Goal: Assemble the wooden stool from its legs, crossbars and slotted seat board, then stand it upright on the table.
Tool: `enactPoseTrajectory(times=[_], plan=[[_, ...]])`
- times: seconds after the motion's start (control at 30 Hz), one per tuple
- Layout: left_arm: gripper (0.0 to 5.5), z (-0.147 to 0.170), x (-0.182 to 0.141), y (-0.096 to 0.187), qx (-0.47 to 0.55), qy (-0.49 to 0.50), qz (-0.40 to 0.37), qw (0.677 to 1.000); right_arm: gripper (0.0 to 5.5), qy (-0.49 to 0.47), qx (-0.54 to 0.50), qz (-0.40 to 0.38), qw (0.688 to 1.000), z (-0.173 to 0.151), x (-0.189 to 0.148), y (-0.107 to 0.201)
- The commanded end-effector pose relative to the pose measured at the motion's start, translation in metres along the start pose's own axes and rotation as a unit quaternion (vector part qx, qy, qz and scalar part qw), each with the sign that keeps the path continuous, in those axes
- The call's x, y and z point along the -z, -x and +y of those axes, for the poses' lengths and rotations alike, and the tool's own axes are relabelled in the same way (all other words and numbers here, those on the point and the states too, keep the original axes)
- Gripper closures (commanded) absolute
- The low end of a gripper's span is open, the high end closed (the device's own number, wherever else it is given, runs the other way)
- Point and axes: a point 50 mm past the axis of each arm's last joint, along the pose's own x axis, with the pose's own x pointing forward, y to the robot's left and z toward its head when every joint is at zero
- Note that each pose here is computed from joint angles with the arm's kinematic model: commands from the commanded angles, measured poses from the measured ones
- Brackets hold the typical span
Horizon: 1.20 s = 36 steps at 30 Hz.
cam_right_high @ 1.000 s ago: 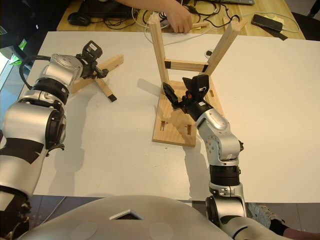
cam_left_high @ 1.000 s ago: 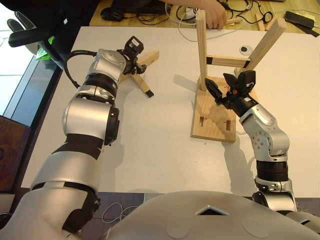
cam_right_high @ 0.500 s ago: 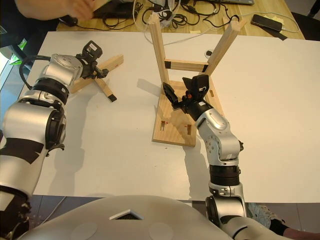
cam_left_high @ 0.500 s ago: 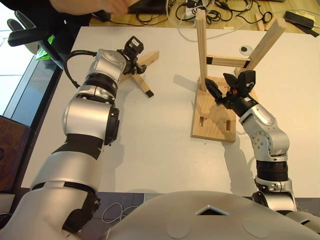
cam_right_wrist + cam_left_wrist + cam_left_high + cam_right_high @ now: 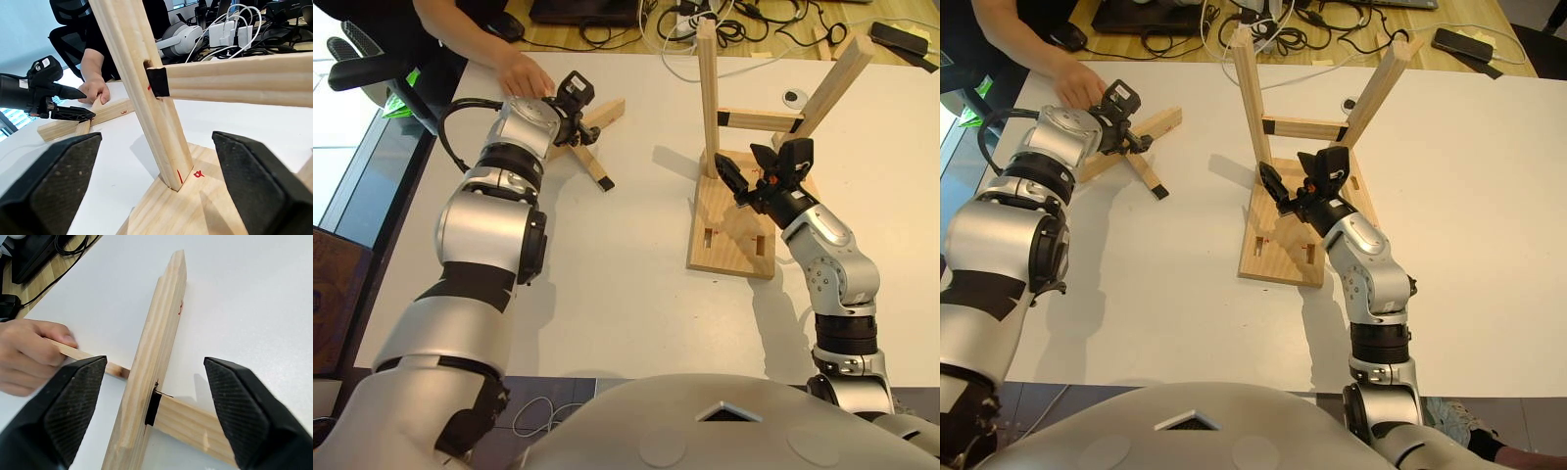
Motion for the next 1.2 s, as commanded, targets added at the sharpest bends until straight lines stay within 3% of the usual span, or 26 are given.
enactPoseTrajectory(times=[0.03,0.63,1.2], plan=[[1.80,0.002,0.000,0.001,0.000,-0.005,0.004,1.000,1.32,-0.001,0.003,-0.006,1.000,0.000,-0.003,-0.002],[1.80,-0.003,-0.004,0.005,0.111,0.018,-0.034,0.993,1.32,-0.005,0.006,-0.005,1.000,0.000,-0.003,-0.003],[1.80,-0.033,0.023,-0.005,0.176,-0.055,0.032,0.982,1.32,-0.004,0.009,-0.005,1.000,0.000,-0.003,-0.003]])
